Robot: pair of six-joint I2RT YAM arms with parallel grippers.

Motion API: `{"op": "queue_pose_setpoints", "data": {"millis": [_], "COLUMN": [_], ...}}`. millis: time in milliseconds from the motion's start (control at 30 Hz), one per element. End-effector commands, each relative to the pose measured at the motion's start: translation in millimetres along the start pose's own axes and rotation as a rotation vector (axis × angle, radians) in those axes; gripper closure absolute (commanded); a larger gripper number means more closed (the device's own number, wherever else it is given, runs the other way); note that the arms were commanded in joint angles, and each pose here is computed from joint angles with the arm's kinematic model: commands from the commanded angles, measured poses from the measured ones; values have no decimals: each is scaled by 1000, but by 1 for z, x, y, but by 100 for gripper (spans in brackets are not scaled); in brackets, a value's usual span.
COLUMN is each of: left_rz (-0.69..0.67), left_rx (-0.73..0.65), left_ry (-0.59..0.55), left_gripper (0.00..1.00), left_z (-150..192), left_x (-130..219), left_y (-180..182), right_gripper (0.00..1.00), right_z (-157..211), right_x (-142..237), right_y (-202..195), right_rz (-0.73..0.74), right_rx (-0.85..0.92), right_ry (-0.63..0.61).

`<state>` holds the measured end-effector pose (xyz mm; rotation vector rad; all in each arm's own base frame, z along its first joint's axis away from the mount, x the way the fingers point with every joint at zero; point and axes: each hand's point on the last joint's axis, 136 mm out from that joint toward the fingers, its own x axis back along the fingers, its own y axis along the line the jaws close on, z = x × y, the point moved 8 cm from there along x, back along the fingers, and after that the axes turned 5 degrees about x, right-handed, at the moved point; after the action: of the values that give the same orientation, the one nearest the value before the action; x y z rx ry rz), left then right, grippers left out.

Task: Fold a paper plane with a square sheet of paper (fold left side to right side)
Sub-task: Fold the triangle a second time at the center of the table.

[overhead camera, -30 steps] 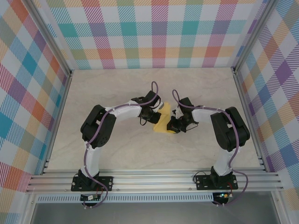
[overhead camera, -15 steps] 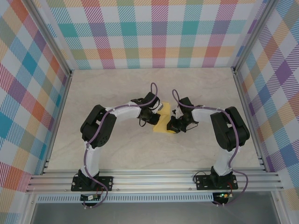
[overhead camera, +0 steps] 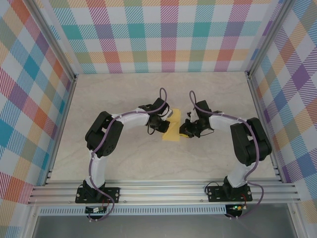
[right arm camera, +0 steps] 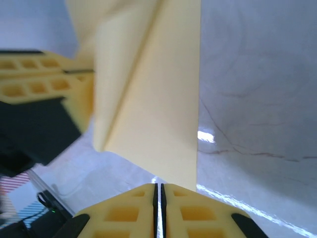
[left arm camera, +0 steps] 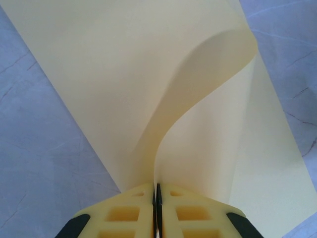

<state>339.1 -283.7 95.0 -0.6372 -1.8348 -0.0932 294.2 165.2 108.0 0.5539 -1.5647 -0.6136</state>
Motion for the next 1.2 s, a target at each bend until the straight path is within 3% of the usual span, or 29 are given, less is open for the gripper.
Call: {"op": "queue_pose_setpoints", "data": {"millis": [0, 367, 967, 1167], "left_rz": [12, 21, 27, 20], "left_rx": [7, 10, 5, 4], "left_ry": [12, 8, 5, -1], "left_gripper": [90, 90, 90, 85], "left_z": [5, 4, 4, 3], "left_x": [5, 6, 7, 10], "left_y": [4, 3, 0, 0], "right_gripper": [89, 89, 89, 89], "right_z": [-17, -59, -61, -59], "right_x": [9, -19, -41, -43], "right_y": [15, 35, 17, 13], "right_rz": [-101, -99, 1, 22], "right_rx": [-2, -6, -44, -43], "right_ry": [-71, -88, -32, -24]}}
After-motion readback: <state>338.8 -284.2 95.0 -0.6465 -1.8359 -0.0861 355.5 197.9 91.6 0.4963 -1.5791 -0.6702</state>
